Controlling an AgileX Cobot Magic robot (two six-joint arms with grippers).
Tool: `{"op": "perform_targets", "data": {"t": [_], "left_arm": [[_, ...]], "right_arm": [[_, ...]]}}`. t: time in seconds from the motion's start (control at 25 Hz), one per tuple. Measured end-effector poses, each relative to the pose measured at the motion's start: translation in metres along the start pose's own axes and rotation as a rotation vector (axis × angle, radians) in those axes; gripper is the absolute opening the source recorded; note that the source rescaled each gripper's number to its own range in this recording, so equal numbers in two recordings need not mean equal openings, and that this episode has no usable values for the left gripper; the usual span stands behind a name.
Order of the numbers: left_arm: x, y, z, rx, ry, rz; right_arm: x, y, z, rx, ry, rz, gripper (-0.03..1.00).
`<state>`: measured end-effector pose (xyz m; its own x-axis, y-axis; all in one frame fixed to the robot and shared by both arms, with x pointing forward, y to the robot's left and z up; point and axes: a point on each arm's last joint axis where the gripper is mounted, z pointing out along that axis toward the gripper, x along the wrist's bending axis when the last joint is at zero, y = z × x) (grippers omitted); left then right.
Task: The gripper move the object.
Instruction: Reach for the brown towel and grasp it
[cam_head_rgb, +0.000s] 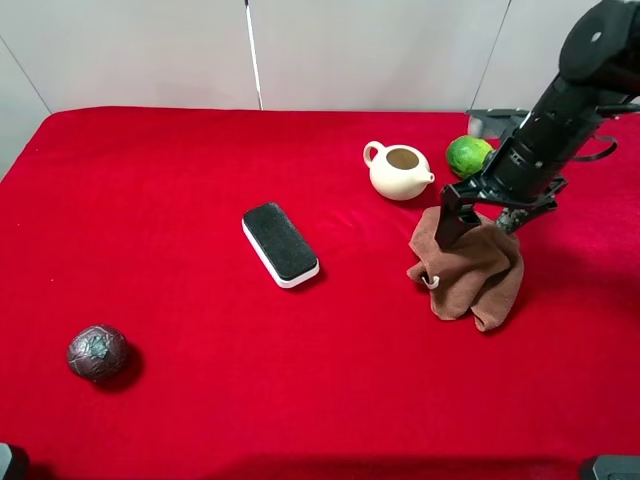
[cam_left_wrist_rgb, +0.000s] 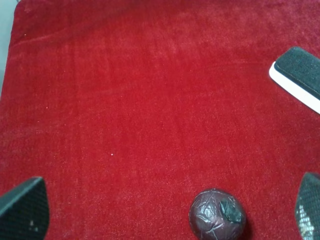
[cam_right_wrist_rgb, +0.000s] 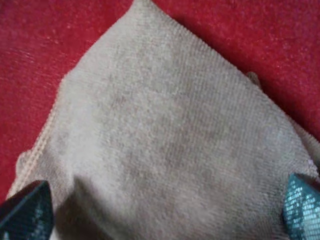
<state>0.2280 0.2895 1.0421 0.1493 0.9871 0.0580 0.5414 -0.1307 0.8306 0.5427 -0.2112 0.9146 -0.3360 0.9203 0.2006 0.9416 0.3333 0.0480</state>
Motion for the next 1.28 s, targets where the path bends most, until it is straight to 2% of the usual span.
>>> {"op": "perform_targets", "data": {"t": [0.44,0.8,0.88,1.08,1.28], "left_arm": [[0.0,0.0,0.0,0.0,0.0,0.0],[0.0,0.0,0.0,0.0,0.0,0.0],[0.0,0.0,0.0,0.0,0.0,0.0],[0.0,0.0,0.0,0.0,0.0,0.0],[0.0,0.0,0.0,0.0,0.0,0.0]], "right_arm": [[-0.004,0.0,0.026,0.071,-0.012,0.002,1.0],[-0.006,0.0,0.03,0.086,-0.029,0.011,1.0],[-0.007,0.0,0.03,0.088,-0.035,0.006,0.91],[-0.008,-0.001,0.03,0.094,-0.043,0.002,0.59],[-0.008,-0.002,0.03,0.103,-0.042,0.007,0.21]]}}
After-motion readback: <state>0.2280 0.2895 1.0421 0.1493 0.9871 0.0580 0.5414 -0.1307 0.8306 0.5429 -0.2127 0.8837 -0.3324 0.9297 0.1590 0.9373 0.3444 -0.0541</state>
